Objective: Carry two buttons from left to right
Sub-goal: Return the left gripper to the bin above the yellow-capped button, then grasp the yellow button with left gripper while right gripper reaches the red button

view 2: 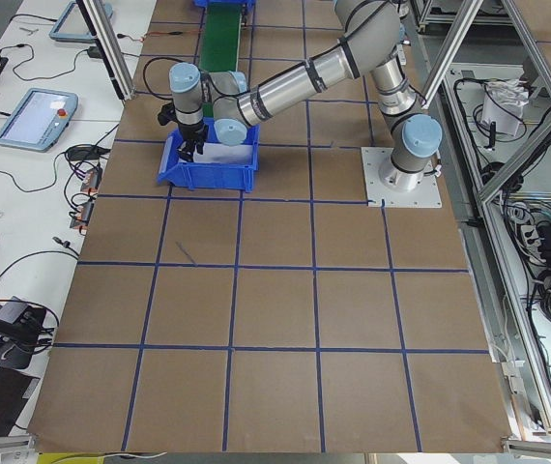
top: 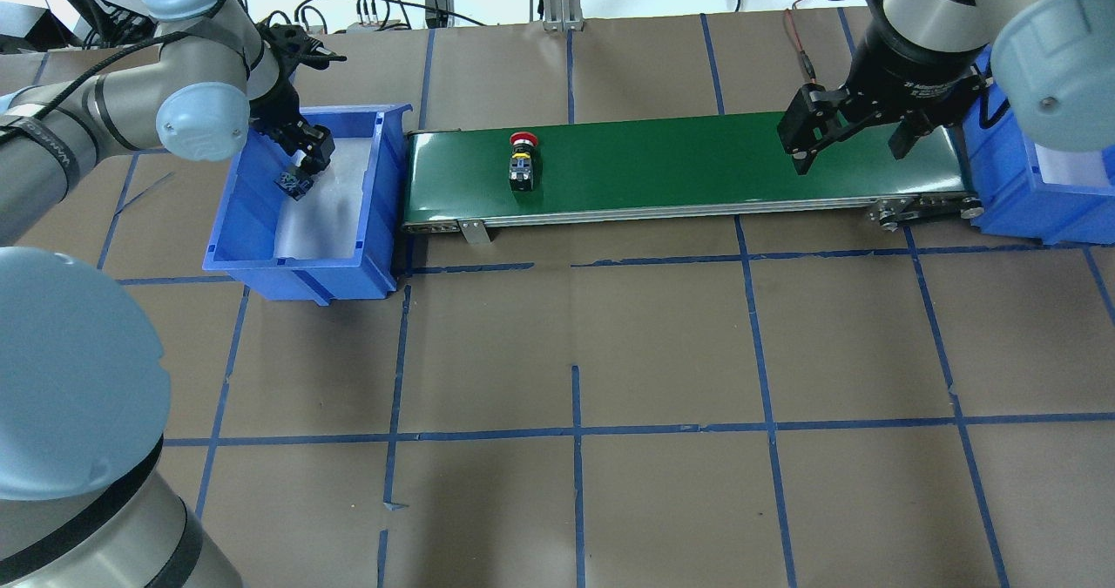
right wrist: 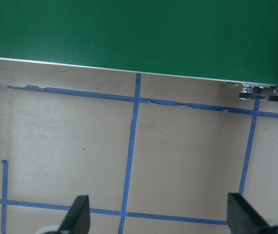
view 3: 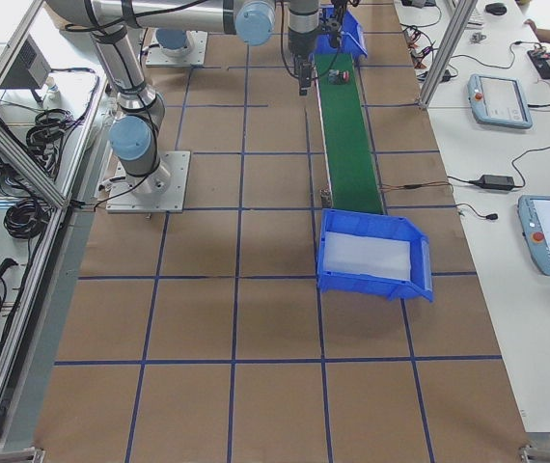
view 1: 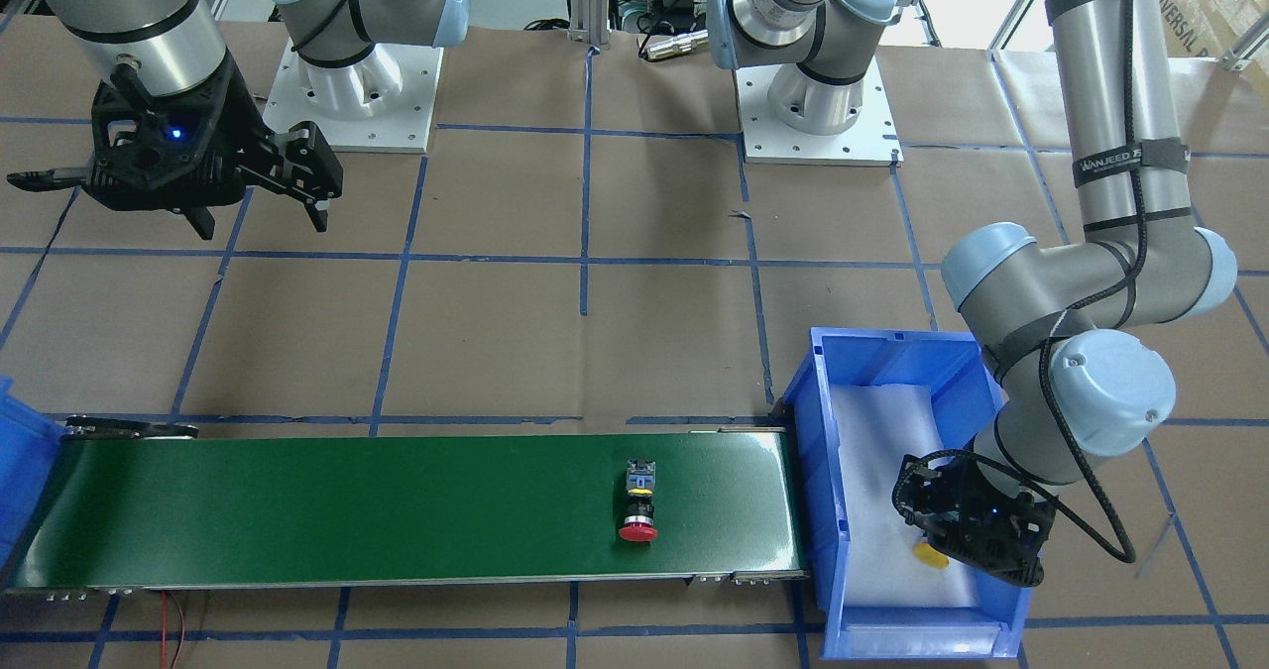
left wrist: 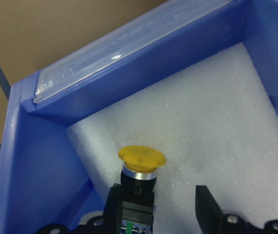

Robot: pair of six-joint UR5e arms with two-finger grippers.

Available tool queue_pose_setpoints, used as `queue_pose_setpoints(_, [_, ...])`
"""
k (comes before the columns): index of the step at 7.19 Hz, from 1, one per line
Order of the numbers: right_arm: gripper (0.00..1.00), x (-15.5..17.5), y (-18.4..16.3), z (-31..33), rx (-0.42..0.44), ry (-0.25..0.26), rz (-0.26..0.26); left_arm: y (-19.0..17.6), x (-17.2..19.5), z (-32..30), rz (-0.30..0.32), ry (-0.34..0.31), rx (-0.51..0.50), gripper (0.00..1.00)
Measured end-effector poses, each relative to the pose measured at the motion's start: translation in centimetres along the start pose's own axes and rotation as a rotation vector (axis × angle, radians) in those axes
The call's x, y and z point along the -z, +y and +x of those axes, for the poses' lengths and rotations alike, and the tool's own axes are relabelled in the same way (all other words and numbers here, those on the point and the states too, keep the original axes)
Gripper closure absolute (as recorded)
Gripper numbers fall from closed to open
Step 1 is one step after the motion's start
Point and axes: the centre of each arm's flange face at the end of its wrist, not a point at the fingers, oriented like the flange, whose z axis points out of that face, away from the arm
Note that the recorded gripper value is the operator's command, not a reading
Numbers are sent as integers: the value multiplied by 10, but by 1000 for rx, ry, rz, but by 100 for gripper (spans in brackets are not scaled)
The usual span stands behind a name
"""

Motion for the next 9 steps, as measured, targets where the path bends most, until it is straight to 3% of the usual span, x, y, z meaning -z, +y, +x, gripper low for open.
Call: queue_pose_setpoints(9, [0,1,0,-2,6,-17,5,-5,-18,0,9,-5,-1,40])
